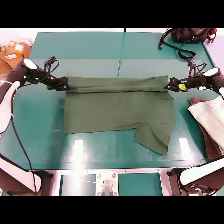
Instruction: Fold the shirts.
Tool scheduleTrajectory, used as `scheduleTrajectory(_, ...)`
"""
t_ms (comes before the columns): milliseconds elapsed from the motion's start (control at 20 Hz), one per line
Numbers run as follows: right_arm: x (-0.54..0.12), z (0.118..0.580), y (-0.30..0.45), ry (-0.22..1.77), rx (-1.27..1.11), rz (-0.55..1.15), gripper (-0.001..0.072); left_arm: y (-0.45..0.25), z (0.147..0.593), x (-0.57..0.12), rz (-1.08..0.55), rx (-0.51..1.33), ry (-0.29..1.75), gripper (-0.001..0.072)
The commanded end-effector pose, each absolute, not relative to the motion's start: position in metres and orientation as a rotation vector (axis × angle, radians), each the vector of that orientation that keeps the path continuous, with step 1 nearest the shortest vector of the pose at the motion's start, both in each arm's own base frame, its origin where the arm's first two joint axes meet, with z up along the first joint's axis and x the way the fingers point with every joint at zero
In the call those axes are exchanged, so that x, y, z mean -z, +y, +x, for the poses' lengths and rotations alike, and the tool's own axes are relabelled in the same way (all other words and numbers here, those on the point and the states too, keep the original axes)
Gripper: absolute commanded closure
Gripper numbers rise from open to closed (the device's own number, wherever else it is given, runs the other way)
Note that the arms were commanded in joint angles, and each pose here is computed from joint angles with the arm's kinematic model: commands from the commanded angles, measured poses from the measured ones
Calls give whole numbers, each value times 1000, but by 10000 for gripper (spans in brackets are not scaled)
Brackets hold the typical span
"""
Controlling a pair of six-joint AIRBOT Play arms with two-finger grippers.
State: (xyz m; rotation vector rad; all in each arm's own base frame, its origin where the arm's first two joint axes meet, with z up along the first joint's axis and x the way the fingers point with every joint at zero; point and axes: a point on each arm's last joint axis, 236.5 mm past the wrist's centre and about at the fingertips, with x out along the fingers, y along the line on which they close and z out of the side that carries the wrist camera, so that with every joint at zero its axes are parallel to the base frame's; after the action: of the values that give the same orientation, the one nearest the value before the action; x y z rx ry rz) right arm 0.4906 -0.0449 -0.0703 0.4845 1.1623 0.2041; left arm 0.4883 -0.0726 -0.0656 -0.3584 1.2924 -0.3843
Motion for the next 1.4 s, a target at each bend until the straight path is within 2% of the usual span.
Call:
scheduleTrajectory(0,80,482,-44,1195,-199,489,692,-74,479,80,-390,371,1323,685)
scheduleTrajectory(250,80,482,-43,1195,-200,489,690,-79,470,84,-428,373,1355,685)
scheduleTrajectory(300,79,482,-42,1195,-202,490,668,-80,471,83,-441,371,1354,684)
scheduleTrajectory(350,78,482,-41,1197,-198,497,516,-82,471,82,-464,367,1356,682)
scheduleTrajectory(400,73,482,-40,1202,-210,497,416,-84,469,79,-470,374,1367,466)
scheduleTrajectory(450,65,480,-41,1209,-225,495,415,-86,465,76,-473,385,1385,216)
scheduleTrajectory(500,55,479,-47,1216,-220,499,415,-86,463,70,-478,390,1405,212)
scheduleTrajectory(650,26,465,-74,1250,-136,523,431,-88,452,42,-471,436,1472,215)
scheduleTrajectory(700,19,456,-82,1267,-108,531,510,-84,443,33,-474,436,1518,216)
scheduleTrajectory(750,14,444,-87,1296,-95,531,625,-78,431,26,-470,422,1580,216)
scheduleTrajectory(800,10,432,-90,1326,-84,536,690,-75,420,20,-467,414,1635,250)
scheduleTrajectory(850,6,420,-93,1346,-70,538,691,-73,409,14,-454,420,1686,558)
scheduleTrajectory(900,2,410,-94,1353,-48,549,691,-73,400,8,-448,434,1718,684)
scheduleTrajectory(1050,-8,367,-92,1363,13,560,691,-71,387,-14,-387,413,1714,687)
scheduleTrajectory(1150,-5,325,-94,1399,95,557,692,-59,378,-30,-298,325,1666,687)
scheduleTrajectory(1250,6,274,-95,1443,216,591,692,-52,362,-44,-231,240,1570,687)
scheduleTrajectory(1350,22,234,-79,1466,292,684,691,-59,341,-49,-245,214,1448,687)
